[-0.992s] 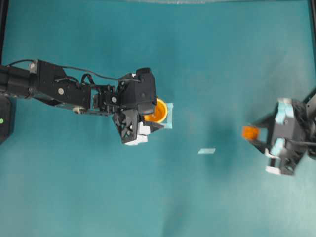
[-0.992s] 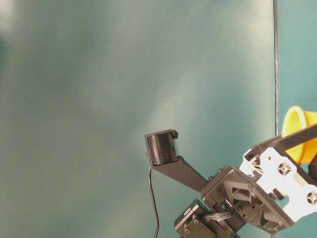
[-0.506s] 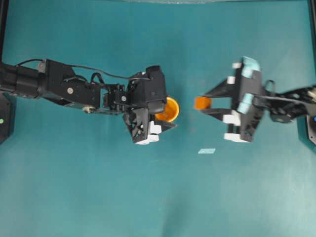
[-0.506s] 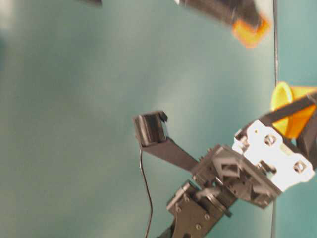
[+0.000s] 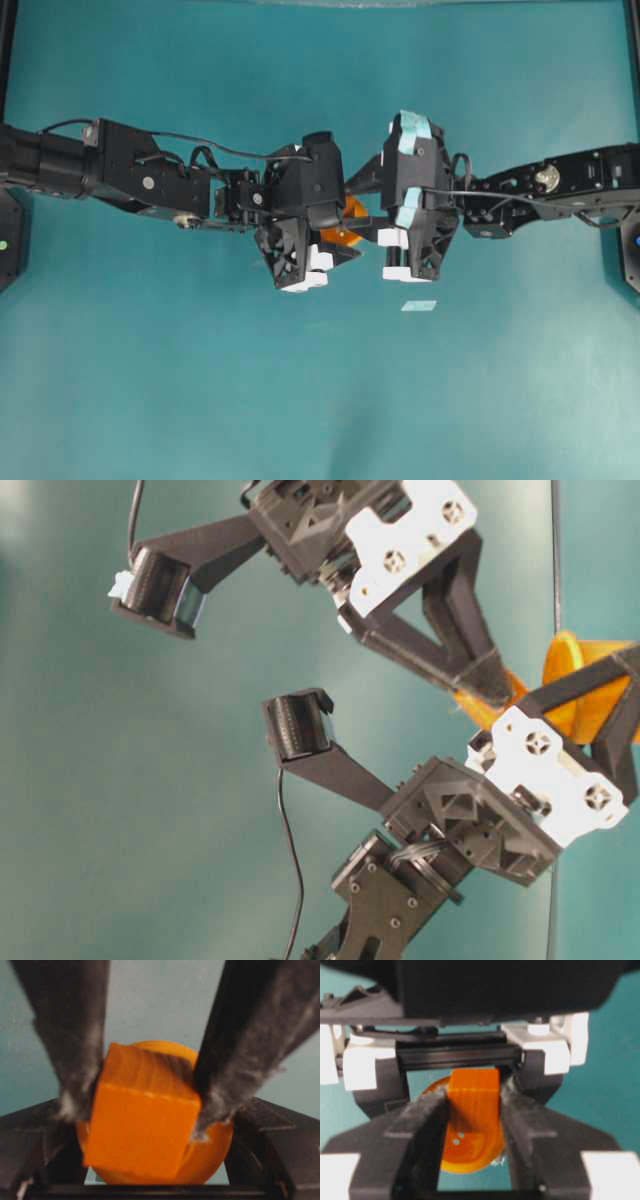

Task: Hold the block with right arm and the cup with left arm, then put the block into the cup.

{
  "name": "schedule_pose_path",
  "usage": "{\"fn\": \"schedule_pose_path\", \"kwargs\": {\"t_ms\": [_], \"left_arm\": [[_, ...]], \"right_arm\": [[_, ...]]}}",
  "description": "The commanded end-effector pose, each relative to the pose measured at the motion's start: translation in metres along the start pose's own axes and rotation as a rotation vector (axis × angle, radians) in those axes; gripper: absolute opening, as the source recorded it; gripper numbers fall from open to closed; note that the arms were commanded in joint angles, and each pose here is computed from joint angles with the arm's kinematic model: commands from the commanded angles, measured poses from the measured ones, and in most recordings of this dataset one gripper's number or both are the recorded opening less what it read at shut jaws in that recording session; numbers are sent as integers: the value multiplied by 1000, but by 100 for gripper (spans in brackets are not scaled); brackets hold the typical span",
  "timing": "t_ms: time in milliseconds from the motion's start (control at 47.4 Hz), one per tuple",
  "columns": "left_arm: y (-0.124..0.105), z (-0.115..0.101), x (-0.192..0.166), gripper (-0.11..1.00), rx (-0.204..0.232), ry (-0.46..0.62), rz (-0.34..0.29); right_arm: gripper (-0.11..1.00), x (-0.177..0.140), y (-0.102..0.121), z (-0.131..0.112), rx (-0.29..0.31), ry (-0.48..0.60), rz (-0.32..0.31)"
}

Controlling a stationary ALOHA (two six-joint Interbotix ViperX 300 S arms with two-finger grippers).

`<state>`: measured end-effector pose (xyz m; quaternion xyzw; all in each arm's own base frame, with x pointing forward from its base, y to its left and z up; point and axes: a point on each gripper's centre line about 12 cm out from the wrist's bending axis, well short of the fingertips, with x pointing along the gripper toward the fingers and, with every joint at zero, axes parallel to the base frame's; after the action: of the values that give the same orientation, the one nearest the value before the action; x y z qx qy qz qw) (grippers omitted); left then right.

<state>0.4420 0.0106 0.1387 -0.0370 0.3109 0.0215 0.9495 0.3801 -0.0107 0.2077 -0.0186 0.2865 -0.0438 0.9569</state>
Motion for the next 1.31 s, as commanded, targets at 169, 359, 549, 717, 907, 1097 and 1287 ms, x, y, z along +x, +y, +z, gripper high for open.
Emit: {"fn": "schedule_pose_path", "kwargs": {"t_ms": [169,359,549,717,907,1097,1287], "left_arm": [[-2,14,-4,69,6,-38,-4],[-2,13,-4,69,6,-37,-4],[-2,12,-5,69,2,-35,-4],[-2,12,-5,69,3,-37,-5],[-2,13,-5,69,3,-41,-6],[-2,12,-5,69,3,-38,-6],[-1,10,-5,69,2,-34,-4]], "right_arm": [[40,-4,-1,14,-4,-39,6],[40,-4,-1,14,0,-39,6],[63,-5,-1,13,-1,-38,1],[64,-5,-1,13,-1,-38,1],[63,-4,-1,13,-1,-38,0],[63,-4,-1,13,-1,-38,0],[63,-5,-1,14,-1,-39,0]]}}
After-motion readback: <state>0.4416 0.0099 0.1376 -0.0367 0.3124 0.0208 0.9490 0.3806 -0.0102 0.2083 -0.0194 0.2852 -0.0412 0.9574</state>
